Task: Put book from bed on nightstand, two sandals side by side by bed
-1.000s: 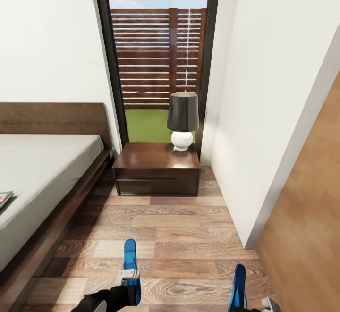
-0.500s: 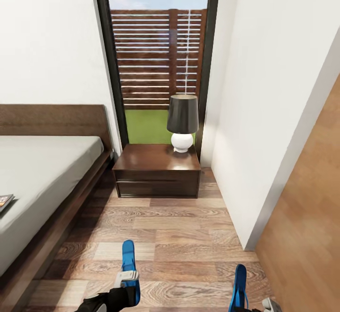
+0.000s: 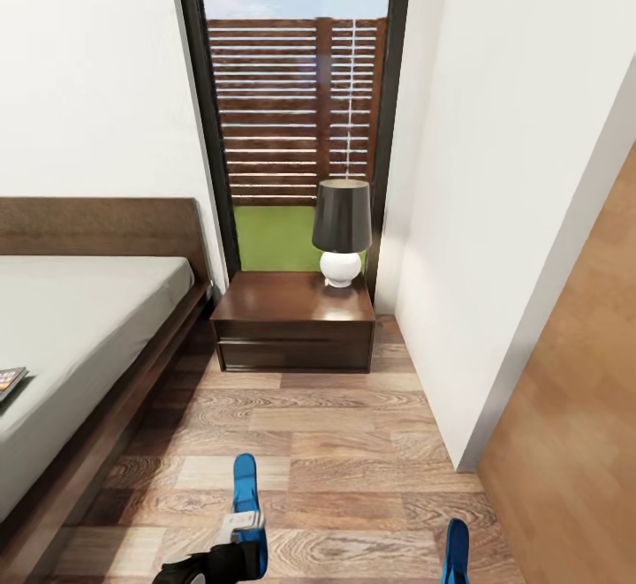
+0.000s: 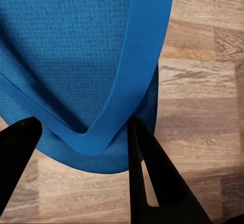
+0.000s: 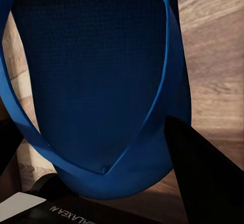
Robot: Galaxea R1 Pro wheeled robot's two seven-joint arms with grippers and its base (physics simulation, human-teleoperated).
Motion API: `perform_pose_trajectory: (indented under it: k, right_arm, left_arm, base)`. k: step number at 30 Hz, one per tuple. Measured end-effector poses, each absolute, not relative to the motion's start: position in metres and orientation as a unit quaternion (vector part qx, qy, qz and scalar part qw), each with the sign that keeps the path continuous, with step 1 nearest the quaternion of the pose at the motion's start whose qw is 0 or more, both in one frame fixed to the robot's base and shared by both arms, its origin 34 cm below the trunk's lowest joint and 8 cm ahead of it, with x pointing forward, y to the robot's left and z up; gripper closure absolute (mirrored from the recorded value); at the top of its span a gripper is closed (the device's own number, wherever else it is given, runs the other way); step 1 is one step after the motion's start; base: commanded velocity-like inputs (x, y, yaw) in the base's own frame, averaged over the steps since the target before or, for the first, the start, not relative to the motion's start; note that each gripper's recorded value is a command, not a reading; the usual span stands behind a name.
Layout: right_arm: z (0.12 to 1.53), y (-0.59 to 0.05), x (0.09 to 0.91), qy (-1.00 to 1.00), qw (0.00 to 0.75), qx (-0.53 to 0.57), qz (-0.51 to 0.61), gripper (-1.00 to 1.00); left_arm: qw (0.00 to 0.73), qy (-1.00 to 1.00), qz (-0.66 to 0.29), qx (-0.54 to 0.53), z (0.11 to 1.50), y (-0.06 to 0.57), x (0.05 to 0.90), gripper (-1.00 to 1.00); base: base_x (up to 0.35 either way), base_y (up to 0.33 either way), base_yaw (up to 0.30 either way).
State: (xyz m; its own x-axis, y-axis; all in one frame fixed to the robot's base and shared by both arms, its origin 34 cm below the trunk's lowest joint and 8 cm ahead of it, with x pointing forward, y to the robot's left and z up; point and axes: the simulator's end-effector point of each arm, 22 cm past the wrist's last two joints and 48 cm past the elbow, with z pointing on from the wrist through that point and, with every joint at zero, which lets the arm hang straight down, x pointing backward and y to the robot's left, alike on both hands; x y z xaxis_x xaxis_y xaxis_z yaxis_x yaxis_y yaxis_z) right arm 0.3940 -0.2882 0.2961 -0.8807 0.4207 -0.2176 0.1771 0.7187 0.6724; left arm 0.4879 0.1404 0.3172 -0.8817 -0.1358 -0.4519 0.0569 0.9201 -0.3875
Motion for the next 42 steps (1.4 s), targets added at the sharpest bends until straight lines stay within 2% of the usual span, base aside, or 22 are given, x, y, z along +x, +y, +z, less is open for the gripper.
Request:
perform_pose_trajectory:
  k: [17, 33, 42]
  right_arm:
    - [0.295, -0.287, 0.393, 0.909, 0.18, 0.165, 0.337, 1.0]
    - [0.295, -0.287, 0.393, 0.909, 0.18, 0.165, 0.337, 1.0]
    - [0.296, -0.287, 0.393, 0.909, 0.18, 0.165, 0.337, 1.0]
  left_arm:
    - [0.235, 0.952, -0.194, -0.028, 0.307, 0.142, 0.479, 1.0]
    - [0.232, 0.953, -0.191, -0.027, 0.304, 0.144, 0.475, 1.0]
    - [0.259, 0.949, -0.179, -0.034, 0.301, 0.155, 0.481, 1.0]
  base:
    - [0.0, 0.0, 0.0]
    - [0.075, 0.0, 0.0]
    - [0.078, 0.0, 0.0]
